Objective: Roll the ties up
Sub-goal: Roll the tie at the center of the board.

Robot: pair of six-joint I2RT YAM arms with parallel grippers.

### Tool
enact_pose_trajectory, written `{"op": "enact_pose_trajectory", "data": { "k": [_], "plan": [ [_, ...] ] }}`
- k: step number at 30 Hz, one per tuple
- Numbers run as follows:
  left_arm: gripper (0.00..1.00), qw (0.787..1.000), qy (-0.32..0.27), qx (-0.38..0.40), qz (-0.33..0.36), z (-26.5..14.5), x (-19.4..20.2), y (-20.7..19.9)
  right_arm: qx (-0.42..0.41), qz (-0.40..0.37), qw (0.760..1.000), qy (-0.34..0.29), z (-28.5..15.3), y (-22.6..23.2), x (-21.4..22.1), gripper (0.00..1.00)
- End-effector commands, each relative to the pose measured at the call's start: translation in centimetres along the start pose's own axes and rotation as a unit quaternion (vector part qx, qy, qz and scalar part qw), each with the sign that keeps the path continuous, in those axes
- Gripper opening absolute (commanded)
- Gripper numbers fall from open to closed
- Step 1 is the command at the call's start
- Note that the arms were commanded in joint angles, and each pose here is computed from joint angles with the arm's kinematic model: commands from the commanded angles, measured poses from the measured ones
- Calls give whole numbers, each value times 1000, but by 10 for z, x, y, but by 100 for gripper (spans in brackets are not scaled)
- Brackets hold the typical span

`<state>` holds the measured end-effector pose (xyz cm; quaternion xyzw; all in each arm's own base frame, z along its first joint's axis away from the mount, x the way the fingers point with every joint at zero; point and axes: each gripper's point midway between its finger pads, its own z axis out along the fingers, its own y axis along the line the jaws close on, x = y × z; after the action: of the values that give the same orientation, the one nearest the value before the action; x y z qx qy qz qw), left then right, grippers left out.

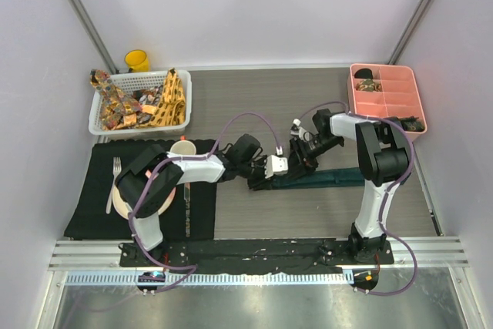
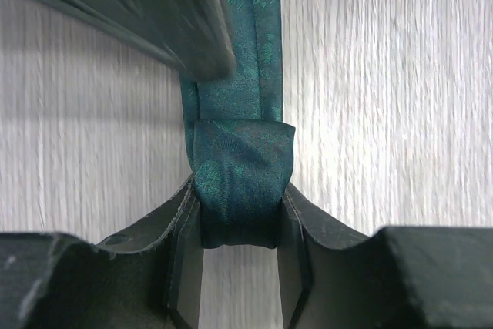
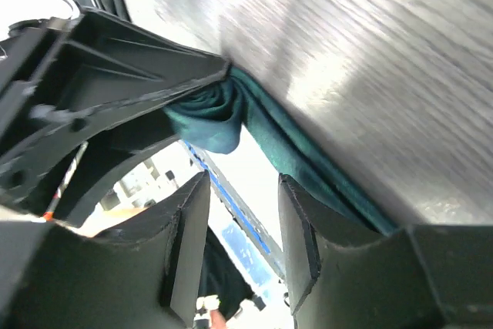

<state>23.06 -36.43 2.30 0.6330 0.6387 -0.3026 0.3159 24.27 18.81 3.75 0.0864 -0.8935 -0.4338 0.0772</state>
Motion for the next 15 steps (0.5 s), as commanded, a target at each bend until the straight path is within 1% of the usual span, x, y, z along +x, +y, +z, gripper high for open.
{"op": "enact_pose_trajectory", "data": {
  "k": [1, 7, 13, 14, 15],
  "plan": [
    [23, 995, 85, -5, -46, -13, 43, -14, 5, -30, 999, -18, -5, 26, -12, 47],
    [26, 993, 97, -26, -59, -14, 45, -6, 0, -15, 1000, 12, 23, 35, -7, 46],
    [27, 993, 97, -30, -63, -11, 43, -3, 21, -21, 1000, 6, 37, 28, -14, 46],
    [28, 993, 96, -31, -62, -11, 42, -3, 23, -22, 999, 2, 41, 23, -19, 44],
    [28, 993, 97, -30, -63, -11, 42, -4, 30, -20, 999, 2, 42, 19, -20, 40]
  ]
}}
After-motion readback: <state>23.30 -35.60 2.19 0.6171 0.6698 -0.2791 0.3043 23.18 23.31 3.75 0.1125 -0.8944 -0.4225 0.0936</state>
